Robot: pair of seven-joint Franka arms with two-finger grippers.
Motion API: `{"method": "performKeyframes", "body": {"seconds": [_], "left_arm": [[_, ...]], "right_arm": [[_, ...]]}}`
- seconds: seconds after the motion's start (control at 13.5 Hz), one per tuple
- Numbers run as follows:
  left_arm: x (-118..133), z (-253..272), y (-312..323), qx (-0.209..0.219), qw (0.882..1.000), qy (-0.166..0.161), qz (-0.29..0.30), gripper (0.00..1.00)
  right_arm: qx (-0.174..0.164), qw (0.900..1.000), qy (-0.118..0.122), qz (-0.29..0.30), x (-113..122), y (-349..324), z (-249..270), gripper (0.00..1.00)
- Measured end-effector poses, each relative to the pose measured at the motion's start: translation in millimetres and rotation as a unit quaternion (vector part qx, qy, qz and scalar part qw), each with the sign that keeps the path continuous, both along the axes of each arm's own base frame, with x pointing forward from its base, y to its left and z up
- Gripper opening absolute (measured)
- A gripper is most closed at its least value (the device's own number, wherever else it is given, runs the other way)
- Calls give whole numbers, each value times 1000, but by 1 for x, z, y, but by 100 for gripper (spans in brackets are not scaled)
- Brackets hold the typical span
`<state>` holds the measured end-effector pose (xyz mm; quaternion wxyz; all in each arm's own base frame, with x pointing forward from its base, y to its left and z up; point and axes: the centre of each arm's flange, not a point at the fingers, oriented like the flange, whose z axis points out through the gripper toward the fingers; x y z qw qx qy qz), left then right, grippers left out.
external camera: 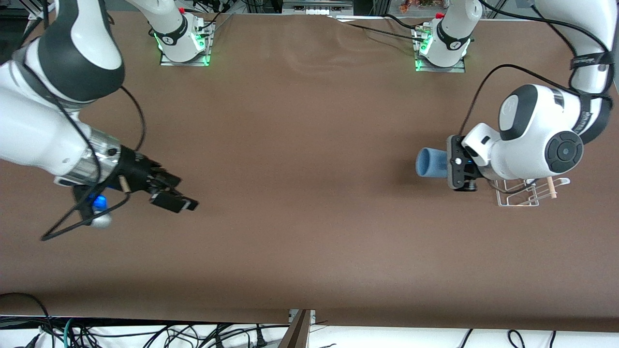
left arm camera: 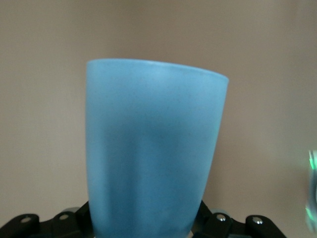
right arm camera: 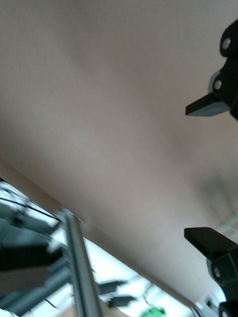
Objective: Transfer cup to left arm and place on rack
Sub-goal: 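Carry the cup with the left gripper down onto the wire rack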
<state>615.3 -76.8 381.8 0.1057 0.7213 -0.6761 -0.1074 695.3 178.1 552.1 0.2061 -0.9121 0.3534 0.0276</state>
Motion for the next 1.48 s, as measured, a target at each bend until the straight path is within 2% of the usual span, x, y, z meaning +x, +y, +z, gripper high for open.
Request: {"method": "performKeyframes", "body": {"seconds": [0.15,0.3,0.52,0.67,0.81,1.03,1.11,1.26,1.48], "left_arm": [[-7,4,33,129,991,31,-3,66],[-15,13,53,253,966,46,10,66],[-28,35,67,409,910,54,47,66],[-34,42,68,485,870,45,76,66],[-34,21,61,560,823,31,89,66],[-36,-62,52,651,752,1,105,66],[-39,-85,51,670,735,-8,103,66],[-46,-110,52,694,714,-20,90,66],[-52,-116,56,707,701,-33,88,66]], "right_arm": [[-41,999,8,6,1,-17,-8,99],[-63,997,19,36,-2,-27,-16,99],[-81,994,32,62,-3,-50,-21,99],[-96,992,46,75,-6,-64,-26,99],[-109,989,51,91,-17,-77,-30,99],[-152,978,43,136,-49,-74,-29,99],[-169,971,40,164,-62,-72,-28,99],[-184,955,28,230,-88,-81,-23,99],[-181,931,-2,317,-114,-130,-2,99]]}}
